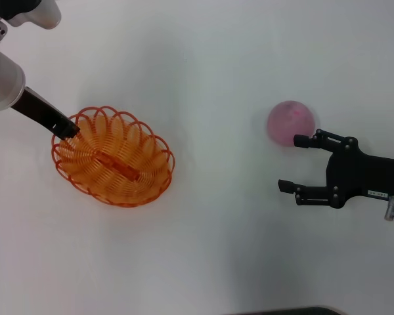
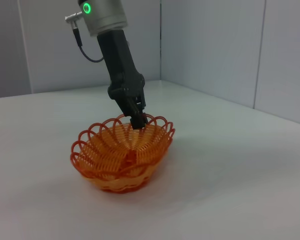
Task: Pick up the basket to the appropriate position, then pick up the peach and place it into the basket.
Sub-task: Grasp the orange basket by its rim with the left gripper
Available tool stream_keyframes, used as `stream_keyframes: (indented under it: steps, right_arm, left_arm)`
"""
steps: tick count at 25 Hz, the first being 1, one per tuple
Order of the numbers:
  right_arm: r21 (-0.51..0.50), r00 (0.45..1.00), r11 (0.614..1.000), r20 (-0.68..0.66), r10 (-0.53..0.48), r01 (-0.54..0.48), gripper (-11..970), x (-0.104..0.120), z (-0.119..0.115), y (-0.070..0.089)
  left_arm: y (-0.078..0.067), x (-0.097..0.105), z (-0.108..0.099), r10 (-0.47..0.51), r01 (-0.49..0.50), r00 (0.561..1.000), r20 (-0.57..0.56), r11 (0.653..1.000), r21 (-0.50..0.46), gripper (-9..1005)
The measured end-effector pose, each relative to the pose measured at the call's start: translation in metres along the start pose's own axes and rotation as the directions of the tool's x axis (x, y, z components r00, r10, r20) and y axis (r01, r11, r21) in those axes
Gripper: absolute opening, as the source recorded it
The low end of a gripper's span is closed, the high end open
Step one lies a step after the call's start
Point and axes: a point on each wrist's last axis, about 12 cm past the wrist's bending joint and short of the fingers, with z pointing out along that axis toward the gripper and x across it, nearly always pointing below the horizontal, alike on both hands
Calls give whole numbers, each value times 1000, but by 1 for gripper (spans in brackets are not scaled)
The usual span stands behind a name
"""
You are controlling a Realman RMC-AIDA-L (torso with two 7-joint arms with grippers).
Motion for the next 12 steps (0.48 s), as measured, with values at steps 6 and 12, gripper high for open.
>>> stream_keyframes:
  steps: [6,12]
  right_arm:
    - [0,1000,1000,2,0,0,923,0,0,0]
    - [-4,1000,1000,6,0,0,923,-1,0,0]
  left_arm:
    - [1,0,-4,-33,33,999,-20,999,7,112]
    - [2,-1,-13,-108,111,992,-62,993,45,102]
